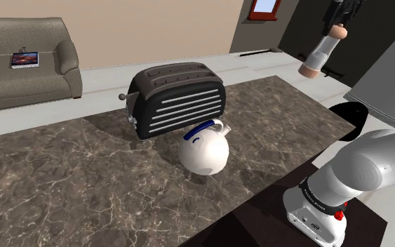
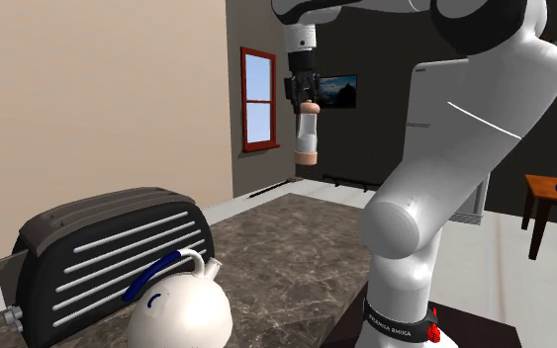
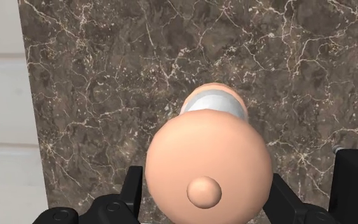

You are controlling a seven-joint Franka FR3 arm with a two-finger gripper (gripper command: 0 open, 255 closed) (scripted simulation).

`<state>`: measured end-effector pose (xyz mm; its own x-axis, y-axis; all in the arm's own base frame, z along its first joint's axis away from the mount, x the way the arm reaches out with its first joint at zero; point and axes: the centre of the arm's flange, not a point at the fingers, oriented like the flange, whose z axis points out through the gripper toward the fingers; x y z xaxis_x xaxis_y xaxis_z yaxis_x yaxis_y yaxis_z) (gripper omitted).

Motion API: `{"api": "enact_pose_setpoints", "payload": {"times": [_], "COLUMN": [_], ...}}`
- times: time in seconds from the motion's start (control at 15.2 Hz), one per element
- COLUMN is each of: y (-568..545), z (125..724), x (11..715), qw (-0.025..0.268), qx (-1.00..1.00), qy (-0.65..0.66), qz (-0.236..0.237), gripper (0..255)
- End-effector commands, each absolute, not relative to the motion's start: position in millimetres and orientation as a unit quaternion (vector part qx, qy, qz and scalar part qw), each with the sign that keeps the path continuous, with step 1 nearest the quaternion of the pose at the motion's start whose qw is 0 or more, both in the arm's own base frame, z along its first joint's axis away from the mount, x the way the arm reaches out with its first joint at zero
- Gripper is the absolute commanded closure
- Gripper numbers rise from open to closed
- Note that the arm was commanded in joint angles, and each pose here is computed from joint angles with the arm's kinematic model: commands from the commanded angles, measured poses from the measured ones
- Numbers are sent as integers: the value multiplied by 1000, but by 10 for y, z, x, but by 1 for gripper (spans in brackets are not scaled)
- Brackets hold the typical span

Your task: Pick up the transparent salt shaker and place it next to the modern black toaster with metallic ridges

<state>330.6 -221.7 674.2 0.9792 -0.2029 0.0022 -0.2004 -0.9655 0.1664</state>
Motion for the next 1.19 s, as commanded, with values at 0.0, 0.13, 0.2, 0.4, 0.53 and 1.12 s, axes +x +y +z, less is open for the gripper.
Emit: {"api": "enact_pose_setpoints", "payload": {"times": [0.0,0.13,0.2,0.4,0.53,1.12], "y": [-2218,-2218,-2218,-1966,-1714,-581], "z": [6847,6952,7005,7047,7047,7051], "x": [3299,3299,3299,3378,3458,3815], "qw": [83,83,83,83,83,83], "qx": [991,991,991,991,991,991], "qy": [-102,-102,-102,-102,-102,-102], "qz": [-8,-8,-8,-8,-8,-8], "gripper": [255,255,255,255,255,255]}}
